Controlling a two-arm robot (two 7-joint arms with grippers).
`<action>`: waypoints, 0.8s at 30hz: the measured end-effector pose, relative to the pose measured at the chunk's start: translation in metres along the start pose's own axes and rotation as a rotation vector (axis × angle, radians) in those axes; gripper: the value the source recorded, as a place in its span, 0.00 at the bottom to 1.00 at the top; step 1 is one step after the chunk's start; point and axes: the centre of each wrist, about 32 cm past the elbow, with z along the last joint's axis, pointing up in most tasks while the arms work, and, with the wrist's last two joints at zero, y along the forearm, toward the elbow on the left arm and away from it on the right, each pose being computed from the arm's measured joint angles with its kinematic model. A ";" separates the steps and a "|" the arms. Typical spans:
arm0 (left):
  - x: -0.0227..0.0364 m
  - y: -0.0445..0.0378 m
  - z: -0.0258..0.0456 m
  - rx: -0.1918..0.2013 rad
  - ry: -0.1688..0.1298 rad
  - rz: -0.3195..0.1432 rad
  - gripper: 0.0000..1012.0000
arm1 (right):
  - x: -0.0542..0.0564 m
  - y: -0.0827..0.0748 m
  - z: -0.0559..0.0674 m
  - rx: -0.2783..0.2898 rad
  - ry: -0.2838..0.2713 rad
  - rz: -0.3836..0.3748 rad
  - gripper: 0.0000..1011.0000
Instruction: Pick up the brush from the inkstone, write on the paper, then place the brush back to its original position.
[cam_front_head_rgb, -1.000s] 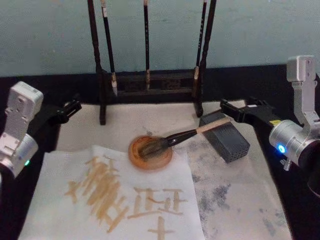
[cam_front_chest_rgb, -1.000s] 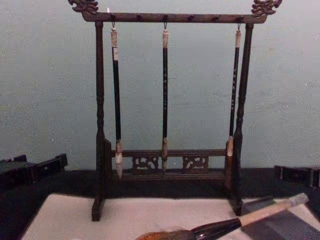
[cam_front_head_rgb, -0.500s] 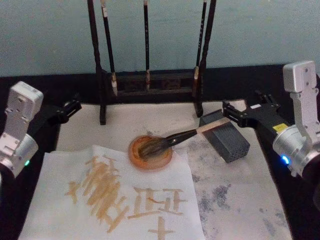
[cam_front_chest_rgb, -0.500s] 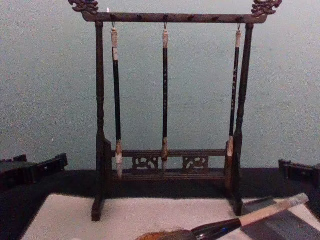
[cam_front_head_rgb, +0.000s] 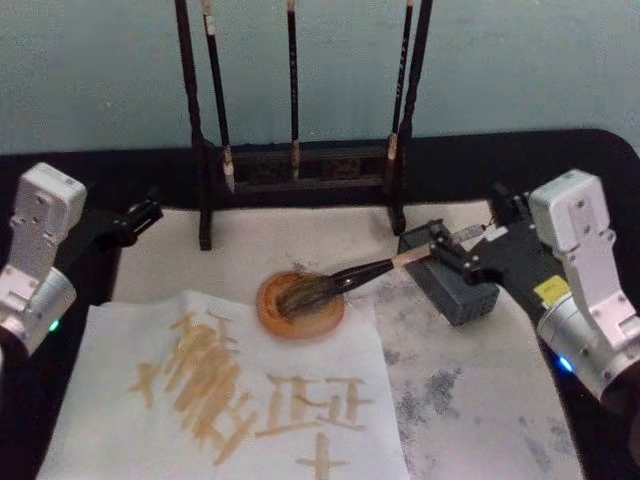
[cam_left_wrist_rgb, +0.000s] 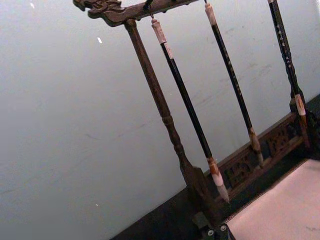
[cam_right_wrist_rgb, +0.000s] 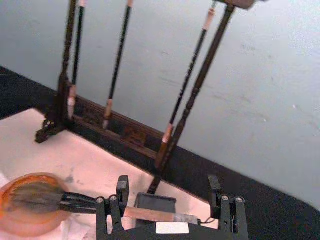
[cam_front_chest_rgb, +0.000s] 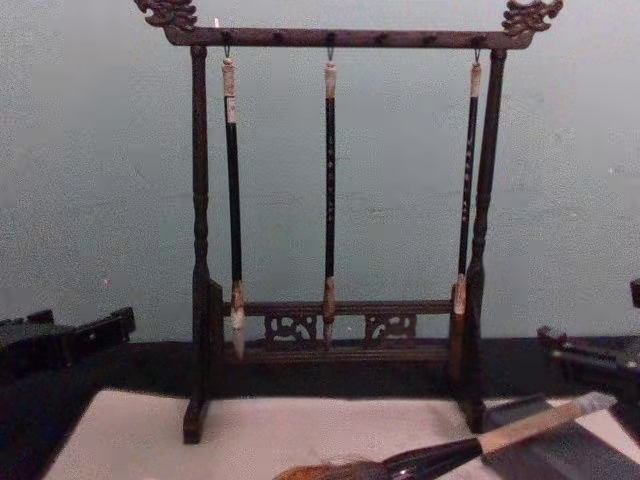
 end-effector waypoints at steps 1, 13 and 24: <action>0.0000 0.0000 0.0000 0.000 0.000 0.000 0.99 | -0.002 -0.002 0.000 0.009 -0.013 0.008 0.99; 0.0000 0.0000 0.0000 0.000 0.000 0.000 0.99 | -0.012 -0.014 -0.003 0.035 -0.059 0.053 0.99; 0.0000 0.0000 0.0000 0.000 0.000 0.000 0.99 | -0.011 -0.013 -0.003 0.036 -0.059 0.051 0.99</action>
